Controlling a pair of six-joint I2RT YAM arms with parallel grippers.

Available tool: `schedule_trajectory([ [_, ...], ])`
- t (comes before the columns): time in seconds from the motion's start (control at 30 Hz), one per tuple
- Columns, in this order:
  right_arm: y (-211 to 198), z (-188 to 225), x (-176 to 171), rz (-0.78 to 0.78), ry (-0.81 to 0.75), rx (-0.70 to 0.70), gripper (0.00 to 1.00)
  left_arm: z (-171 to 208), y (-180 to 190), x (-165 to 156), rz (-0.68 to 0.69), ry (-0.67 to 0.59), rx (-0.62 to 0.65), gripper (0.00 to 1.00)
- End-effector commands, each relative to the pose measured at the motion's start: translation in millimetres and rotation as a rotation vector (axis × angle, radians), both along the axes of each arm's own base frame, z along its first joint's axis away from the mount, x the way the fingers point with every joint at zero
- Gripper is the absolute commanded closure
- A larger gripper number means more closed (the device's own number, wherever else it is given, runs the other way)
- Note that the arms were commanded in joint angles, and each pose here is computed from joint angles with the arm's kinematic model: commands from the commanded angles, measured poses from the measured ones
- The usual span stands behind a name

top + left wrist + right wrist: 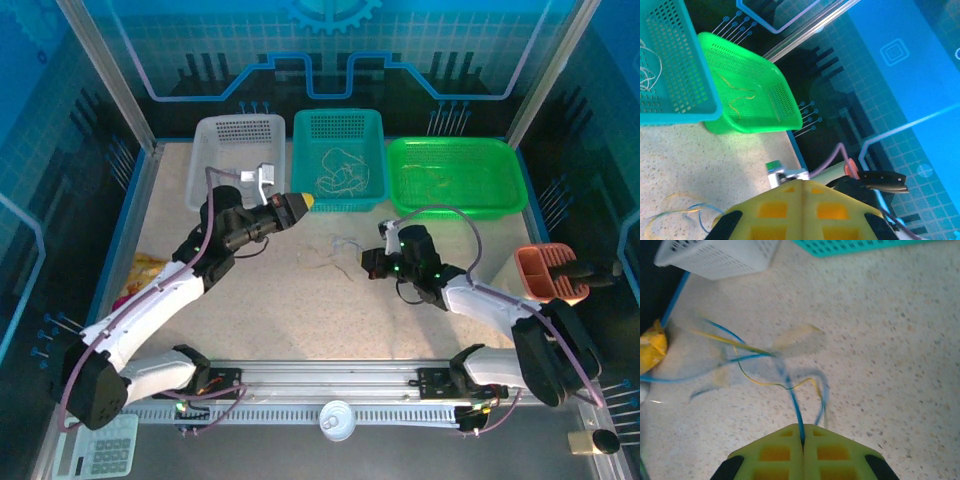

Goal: Untangle the cables

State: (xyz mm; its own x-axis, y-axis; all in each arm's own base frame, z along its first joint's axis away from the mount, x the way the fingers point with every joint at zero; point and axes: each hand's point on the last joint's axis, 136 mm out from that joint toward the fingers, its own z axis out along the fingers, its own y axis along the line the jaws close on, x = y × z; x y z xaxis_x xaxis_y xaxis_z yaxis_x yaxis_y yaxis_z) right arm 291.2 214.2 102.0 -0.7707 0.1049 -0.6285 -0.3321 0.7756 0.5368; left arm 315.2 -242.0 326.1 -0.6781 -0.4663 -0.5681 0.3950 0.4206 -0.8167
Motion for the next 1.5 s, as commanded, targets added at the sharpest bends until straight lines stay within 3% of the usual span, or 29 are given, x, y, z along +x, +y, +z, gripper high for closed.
schedule_trajectory([
  [0.0, -2.9, -9.5, 5.9, -0.032, 0.011, 0.003, 1.00, 31.4, 1.3, -5.8, -0.015, -0.064, -0.016, 1.00],
  [0.27, 0.0, -3.4, 7.0, -0.022, -0.009, 0.024, 1.00, 47.7, -0.6, -6.3, -0.027, -0.093, -0.029, 1.00],
  [0.5, 5.4, 29.6, 2.7, 0.025, -0.067, 0.060, 1.00, 15.0, 0.1, -2.0, -0.013, -0.030, 0.021, 1.00],
  [0.77, 9.1, 99.4, -3.5, 0.076, -0.206, 0.135, 1.00, -69.6, -0.9, -1.7, -0.021, 0.133, 0.109, 0.60],
  [0.87, 7.7, 119.1, -6.5, 0.076, -0.245, 0.163, 1.00, -90.3, 0.3, -3.0, -0.015, 0.175, 0.111, 0.49],
  [1.2, 8.0, 152.3, -13.0, 0.081, -0.292, 0.233, 1.00, -115.1, -1.7, 3.5, 0.002, 0.226, 0.095, 0.32],
  [1.47, 7.8, 166.8, -18.4, 0.091, -0.314, 0.265, 1.00, -124.8, -8.3, 14.1, 0.004, 0.251, 0.068, 0.27],
])
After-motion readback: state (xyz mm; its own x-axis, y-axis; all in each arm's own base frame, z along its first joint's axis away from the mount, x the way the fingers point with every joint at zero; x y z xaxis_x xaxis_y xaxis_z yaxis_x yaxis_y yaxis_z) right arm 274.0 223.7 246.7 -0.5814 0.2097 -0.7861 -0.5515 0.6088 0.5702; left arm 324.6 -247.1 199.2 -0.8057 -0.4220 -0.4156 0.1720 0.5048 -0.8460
